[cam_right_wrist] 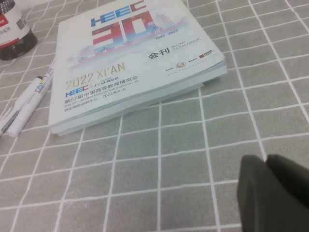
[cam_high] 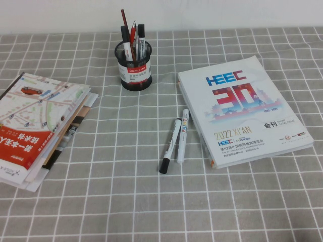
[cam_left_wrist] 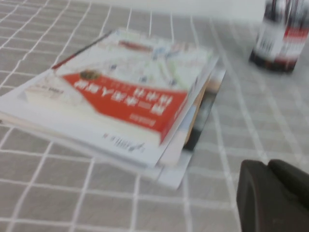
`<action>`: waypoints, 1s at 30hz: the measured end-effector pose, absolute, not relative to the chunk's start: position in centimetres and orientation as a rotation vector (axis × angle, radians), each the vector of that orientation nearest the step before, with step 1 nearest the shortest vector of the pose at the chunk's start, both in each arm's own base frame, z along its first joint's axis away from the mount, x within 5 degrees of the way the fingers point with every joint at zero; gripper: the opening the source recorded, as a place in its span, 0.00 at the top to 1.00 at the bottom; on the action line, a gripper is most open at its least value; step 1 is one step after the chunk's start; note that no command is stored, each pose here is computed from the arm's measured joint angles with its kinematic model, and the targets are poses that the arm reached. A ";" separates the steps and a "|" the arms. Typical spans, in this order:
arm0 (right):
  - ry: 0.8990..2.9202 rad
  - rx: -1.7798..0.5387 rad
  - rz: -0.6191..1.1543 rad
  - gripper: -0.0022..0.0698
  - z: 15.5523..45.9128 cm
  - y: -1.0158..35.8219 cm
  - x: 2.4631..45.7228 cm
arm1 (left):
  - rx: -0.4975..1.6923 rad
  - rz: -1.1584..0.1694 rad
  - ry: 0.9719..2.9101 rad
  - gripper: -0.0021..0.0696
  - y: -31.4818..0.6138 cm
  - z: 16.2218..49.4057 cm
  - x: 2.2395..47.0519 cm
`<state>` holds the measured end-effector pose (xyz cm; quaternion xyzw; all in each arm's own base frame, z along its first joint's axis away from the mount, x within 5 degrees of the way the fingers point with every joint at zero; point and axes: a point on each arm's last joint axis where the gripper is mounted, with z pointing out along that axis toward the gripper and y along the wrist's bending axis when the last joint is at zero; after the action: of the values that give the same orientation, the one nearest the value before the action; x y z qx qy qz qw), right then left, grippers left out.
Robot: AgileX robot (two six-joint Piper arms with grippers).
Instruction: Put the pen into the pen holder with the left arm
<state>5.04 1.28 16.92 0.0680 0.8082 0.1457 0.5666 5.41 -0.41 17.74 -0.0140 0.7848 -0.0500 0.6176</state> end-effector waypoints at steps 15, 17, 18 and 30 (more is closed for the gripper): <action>1.900 0.160 0.343 0.99 16.9 1.3 5.0 | -0.399 -0.449 1.630 0.97 -0.4 19.1 5.6; 1.900 0.160 0.343 0.99 16.9 1.3 5.0 | -0.404 -0.456 1.623 0.97 -0.4 19.1 5.6; 1.900 0.160 0.343 0.99 16.9 1.3 5.0 | -0.407 -0.461 1.613 0.97 -0.4 19.2 5.6; 1.900 0.160 0.343 0.99 16.9 1.3 5.0 | -0.395 -0.404 1.817 0.97 -0.6 23.7 6.8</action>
<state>5.04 1.28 16.92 0.0680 0.8082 0.1457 0.5666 6.78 -0.58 23.73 -0.1689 0.7777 -0.1728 0.5804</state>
